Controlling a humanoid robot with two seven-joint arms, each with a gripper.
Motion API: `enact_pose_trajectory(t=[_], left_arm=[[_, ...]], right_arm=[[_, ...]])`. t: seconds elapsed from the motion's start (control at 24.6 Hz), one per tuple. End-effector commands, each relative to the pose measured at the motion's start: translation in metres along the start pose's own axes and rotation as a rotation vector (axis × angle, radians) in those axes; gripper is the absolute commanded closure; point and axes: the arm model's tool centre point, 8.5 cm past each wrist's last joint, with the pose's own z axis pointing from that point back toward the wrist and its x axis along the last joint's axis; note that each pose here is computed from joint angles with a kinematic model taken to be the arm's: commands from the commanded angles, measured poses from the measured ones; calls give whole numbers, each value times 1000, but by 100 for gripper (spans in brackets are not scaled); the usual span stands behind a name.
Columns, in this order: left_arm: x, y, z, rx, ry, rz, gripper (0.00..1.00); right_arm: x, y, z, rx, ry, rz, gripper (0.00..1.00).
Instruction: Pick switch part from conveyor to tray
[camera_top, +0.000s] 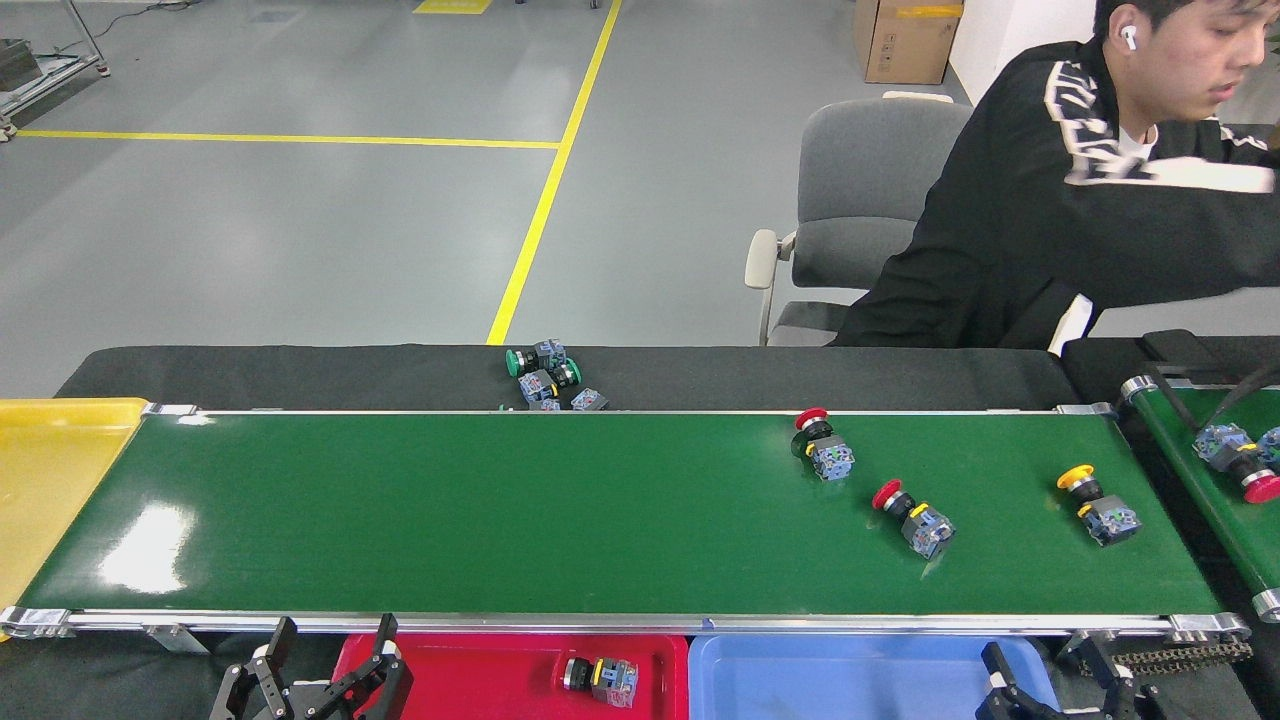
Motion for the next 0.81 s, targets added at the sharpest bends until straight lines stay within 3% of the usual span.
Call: enact_pose_trajectory(t=[0.0, 0.24, 0.45, 0.53, 0.57, 0.65, 0.73, 0.77], left_arm=[[0, 7, -2, 27, -7, -7, 0], [1, 8, -4, 31, -11, -6, 0], [1, 8, -3, 31, -8, -7, 0], [3, 13, -8, 43, -16, -9, 0], [3, 14, -10, 47, -18, -10, 0], [5, 16, -12, 50, -29, -9, 0], [4, 16, -11, 49, -29, -10, 0], [4, 15, -11, 47, -27, -8, 0]], right_arm=[[9, -12, -18, -26, 6, 2, 1], [65, -13, -88, 28, 47, 55, 1], [114, 2, -134, 91, 3, 88, 1], [117, 7, -148, 111, 11, 96, 7], [117, 10, -149, 120, 12, 98, 17], [117, 14, -147, 134, -1, 96, 53], [121, 14, -148, 135, -36, 97, 82], [124, 15, -147, 139, -61, 97, 86]])
